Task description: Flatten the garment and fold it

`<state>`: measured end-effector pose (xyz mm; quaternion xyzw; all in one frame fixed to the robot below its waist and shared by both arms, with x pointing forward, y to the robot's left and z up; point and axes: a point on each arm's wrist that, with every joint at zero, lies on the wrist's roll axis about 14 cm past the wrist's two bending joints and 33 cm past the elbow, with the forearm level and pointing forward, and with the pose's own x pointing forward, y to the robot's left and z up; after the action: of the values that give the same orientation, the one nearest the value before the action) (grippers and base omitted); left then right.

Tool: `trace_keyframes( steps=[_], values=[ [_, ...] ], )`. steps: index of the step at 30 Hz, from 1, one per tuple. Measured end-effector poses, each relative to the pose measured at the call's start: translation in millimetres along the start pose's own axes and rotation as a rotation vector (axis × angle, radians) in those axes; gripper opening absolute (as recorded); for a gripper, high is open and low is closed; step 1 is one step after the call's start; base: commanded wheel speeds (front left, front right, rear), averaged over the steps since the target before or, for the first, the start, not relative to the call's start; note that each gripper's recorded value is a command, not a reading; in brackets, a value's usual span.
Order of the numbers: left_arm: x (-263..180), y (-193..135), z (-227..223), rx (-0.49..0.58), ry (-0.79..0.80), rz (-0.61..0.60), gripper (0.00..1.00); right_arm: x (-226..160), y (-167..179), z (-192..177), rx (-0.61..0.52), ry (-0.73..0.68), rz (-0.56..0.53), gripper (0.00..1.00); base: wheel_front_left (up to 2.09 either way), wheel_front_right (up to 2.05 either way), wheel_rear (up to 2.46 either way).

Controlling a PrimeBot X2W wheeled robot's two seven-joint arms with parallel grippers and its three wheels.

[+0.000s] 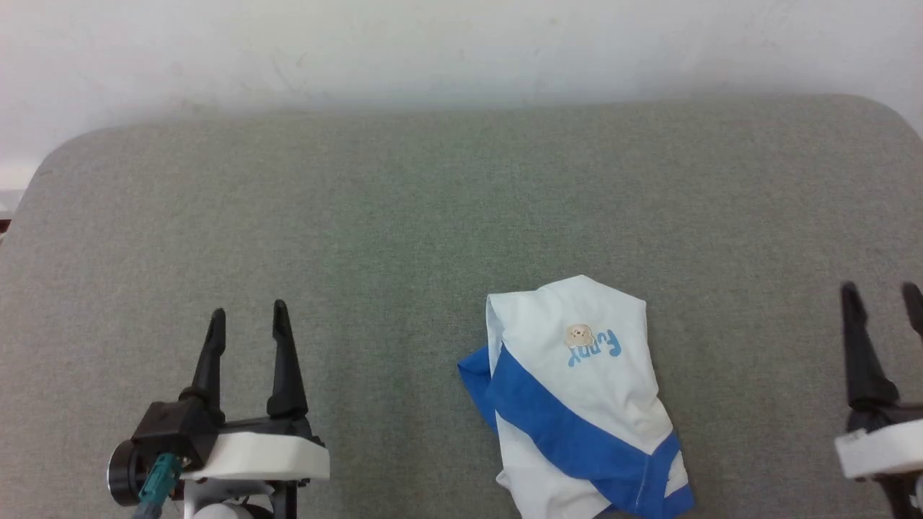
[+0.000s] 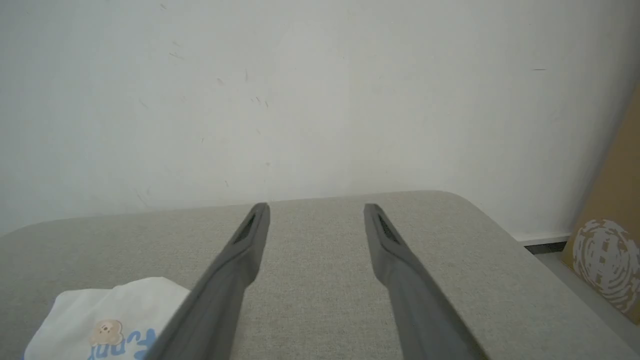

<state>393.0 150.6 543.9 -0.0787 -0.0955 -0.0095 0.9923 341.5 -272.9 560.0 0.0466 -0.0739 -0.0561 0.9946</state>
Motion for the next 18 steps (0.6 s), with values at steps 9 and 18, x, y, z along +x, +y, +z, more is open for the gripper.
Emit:
trace_keyframes(
  steps=[9, 18],
  values=[
    [-4.0, 10.9, 2.2, 0.009, -0.005, 0.031, 1.00, -24.3, -49.9, -87.3, 0.196, 0.432, -0.141, 1.00, 0.00, 0.00, 0.00],
    [-14.4, 28.7, 0.7, 0.023, 0.008, 0.084, 1.00, -30.8, 6.0, -155.4, 0.435, 0.866, 0.023, 1.00, 0.00, 0.00, 0.00]
  ],
)
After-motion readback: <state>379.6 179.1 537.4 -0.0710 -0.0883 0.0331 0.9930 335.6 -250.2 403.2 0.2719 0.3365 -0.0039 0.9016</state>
